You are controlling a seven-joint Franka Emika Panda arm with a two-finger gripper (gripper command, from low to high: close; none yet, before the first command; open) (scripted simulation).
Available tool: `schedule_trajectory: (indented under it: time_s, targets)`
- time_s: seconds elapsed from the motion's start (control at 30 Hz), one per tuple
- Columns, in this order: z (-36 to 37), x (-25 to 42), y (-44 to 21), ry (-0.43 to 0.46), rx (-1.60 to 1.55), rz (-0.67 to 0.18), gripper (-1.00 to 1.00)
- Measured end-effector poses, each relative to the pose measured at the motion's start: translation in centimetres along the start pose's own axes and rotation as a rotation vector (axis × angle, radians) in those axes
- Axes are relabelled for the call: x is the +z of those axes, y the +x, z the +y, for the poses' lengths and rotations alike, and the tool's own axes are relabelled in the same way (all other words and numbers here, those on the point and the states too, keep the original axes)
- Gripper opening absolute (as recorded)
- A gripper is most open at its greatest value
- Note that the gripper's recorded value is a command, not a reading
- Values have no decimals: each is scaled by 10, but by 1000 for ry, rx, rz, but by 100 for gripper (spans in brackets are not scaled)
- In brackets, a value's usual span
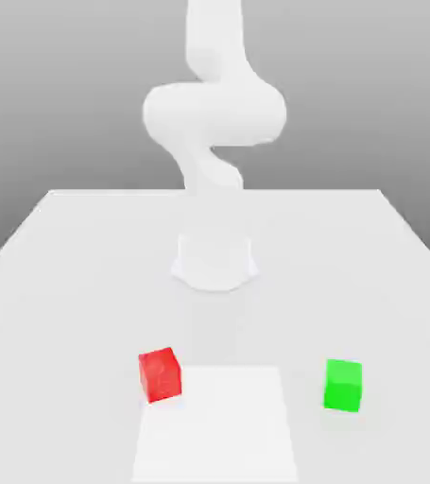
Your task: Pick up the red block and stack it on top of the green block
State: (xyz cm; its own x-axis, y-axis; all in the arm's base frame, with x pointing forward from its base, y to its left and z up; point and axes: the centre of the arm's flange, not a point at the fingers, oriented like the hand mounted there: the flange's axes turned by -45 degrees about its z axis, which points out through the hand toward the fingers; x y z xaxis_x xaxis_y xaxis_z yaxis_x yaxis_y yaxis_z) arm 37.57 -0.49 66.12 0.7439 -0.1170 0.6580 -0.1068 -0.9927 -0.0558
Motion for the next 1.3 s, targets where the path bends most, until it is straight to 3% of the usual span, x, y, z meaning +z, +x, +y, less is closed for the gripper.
schedule_trajectory:
  time_s: [0.3,0.6,0.83,0.87,1.3]
  targets:
    - [49,203,-104,-174,458,-304,0]
    - [101,320,-298,-414,974,-597,0]
    - [106,366,-349,-434,1011,-616,0]
    - [106,369,-353,-434,1011,-617,-100]
    - [103,334,-320,-434,1011,-614,-100]
